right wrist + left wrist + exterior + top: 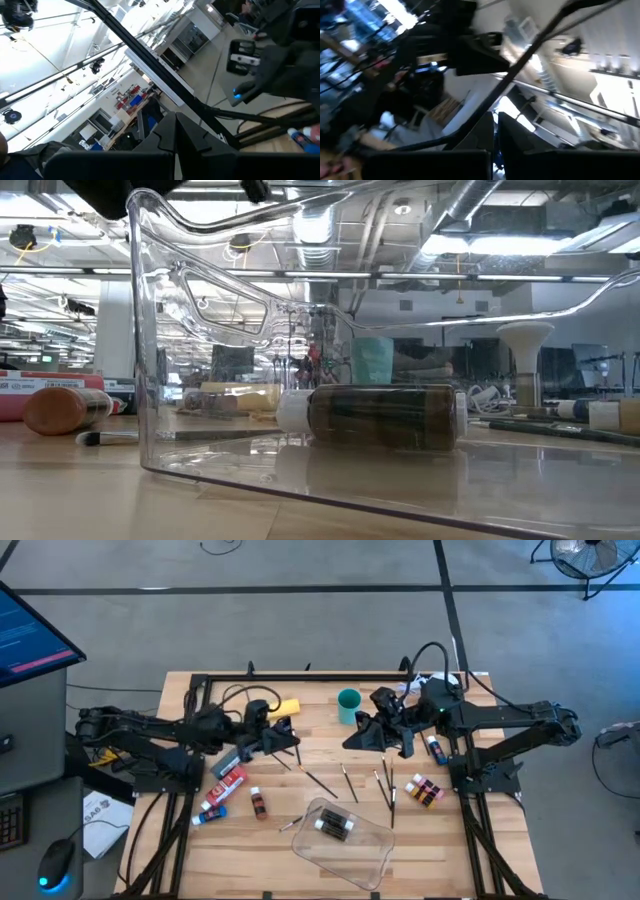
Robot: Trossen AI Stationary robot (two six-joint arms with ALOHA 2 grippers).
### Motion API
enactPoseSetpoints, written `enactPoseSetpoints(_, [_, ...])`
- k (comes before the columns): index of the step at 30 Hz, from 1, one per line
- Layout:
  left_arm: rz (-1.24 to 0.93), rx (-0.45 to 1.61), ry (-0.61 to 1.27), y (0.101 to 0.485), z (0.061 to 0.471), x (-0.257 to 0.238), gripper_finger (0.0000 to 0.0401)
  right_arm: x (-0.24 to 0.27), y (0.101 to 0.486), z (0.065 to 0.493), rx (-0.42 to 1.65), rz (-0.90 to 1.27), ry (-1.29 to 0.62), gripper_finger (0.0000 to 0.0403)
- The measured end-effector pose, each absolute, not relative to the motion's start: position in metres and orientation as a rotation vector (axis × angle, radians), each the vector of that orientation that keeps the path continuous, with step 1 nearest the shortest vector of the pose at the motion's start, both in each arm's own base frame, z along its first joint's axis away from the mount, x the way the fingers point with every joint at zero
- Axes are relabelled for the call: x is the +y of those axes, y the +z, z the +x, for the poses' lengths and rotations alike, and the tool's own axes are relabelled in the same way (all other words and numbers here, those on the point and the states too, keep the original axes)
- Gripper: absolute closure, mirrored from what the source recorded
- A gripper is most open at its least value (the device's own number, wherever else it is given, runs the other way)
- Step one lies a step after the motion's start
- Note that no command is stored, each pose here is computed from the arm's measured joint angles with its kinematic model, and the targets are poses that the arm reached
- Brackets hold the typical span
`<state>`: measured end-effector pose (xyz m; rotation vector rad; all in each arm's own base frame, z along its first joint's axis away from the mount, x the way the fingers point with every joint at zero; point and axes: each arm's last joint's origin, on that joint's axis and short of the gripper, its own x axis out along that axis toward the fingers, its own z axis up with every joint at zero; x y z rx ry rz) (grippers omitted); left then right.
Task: Pick & Place Paint Supplies
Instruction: Put the gold paint brush into the green cup
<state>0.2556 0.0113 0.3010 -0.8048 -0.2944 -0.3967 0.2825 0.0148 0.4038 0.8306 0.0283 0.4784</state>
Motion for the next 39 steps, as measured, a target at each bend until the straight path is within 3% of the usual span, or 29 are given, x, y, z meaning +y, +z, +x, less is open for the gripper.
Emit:
enactPoseSetpoints(5, [-0.916,-0.199,-0.298,0.29,0.258,0.031,0.04,0.013,0.399,0.283,0.077,0.844,0.449,0.0403])
enactPoseSetpoints(16, [-0.907,-0.21,-0.232,0.289,0.255,0.054,0.04,0.01,0.393,0.285,0.118,0.858,0.397,0.0403])
enactPoseSetpoints(25, [-0.883,-0.247,-0.16,0.289,0.252,0.064,0.04,-0.019,0.381,0.286,0.073,0.886,0.017,0.0403])
enactPoseSetpoints(39, [-0.864,-0.22,-0.19,0.288,0.252,0.064,0.04,-0.065,0.379,0.28,-0.003,0.857,-0.204,0.0403])
